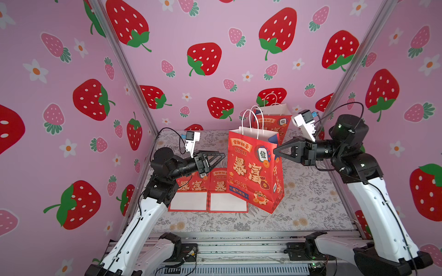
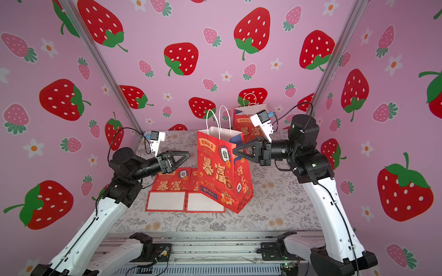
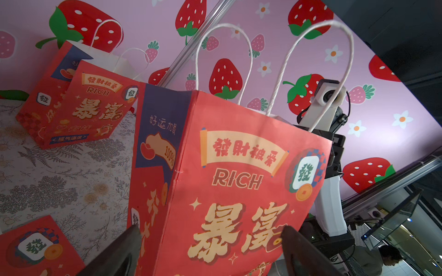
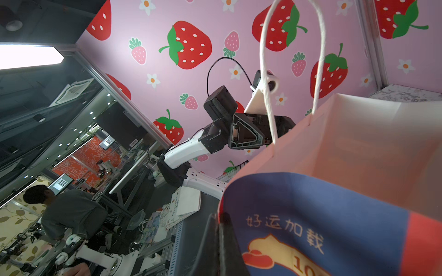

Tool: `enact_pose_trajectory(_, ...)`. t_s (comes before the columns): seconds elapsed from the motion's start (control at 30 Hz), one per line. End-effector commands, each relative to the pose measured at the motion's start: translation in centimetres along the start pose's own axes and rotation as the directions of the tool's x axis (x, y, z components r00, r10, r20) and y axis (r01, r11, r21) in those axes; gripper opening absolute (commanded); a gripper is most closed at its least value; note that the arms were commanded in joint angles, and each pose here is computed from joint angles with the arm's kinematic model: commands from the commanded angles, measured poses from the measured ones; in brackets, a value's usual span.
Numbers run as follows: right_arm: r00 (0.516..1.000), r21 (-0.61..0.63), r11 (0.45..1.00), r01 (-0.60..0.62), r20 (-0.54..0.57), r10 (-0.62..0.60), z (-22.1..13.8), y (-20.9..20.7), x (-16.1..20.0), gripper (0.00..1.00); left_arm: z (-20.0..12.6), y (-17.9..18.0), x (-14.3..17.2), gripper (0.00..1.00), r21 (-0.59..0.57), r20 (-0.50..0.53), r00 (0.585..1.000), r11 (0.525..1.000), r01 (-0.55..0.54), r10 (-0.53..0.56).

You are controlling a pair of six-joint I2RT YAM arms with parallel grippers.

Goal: Put away the paper bag
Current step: Press the paper bag.

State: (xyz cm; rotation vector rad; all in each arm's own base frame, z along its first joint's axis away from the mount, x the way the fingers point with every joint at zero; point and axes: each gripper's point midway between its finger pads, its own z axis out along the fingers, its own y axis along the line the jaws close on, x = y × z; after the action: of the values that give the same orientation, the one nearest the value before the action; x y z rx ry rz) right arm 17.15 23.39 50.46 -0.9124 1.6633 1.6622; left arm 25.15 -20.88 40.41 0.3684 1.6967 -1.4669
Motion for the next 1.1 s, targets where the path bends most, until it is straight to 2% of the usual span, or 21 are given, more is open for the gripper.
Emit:
enact_pose_trajectory(0.0, 0.999, -0.066, 0.997, 0.048, -0.008, -0.048, -0.4, 2.3, -0.1, 0.00, 0.2, -0.9, -0.3, 0.92, 0.048, -0.001, 0.999, 0.998, -0.051, 0.051)
enact_pose_trajectory(0.17, 0.998, -0.089, 0.995, 0.052, -0.015, -0.053, -0.5, 3.1, -0.1, 0.00, 1.2, -0.9, 0.2, 0.92, 0.085, -0.020, 0.999, 0.996, -0.038, 0.040)
enact_pose_trajectory(0.33, 0.998, -0.104, 0.993, 0.061, -0.009, -0.063, -0.6, 3.7, -0.3, 0.00, 3.1, -2.0, 1.7, 0.91, 0.151, -0.092, 0.994, 0.988, -0.042, 0.057)
enact_pose_trajectory(0.43, 0.998, -0.106, 0.992, 0.064, -0.008, -0.065, -0.6, 3.8, -0.3, 0.00, 3.6, -2.0, 2.0, 0.88, 0.163, -0.107, 0.992, 0.986, -0.043, 0.061)
enact_pose_trajectory(0.57, 0.998, -0.103, 0.993, 0.059, -0.007, -0.060, -0.6, 3.7, -0.3, 0.00, 3.4, -2.4, 1.9, 0.69, 0.172, -0.096, 0.993, 0.984, -0.054, 0.071)
enact_pose_trajectory(0.73, 0.998, -0.096, 0.994, 0.055, -0.002, -0.056, -0.6, 3.6, -0.1, 0.00, 3.1, -3.4, 1.5, 0.32, 0.196, -0.084, 0.993, 0.979, -0.060, 0.078)
enact_pose_trajectory(0.77, 0.999, -0.094, 0.994, 0.054, -0.002, -0.054, -0.6, 3.5, -0.1, 0.00, 3.0, -3.7, 1.4, 0.29, 0.201, -0.079, 0.994, 0.978, -0.064, 0.082)
enact_pose_trajectory(1.07, 0.999, -0.081, 0.995, 0.054, 0.009, -0.053, -0.7, 3.5, -0.1, 0.00, 2.5, -5.4, 0.8, 0.20, 0.234, -0.057, 0.994, 0.969, -0.083, 0.099)
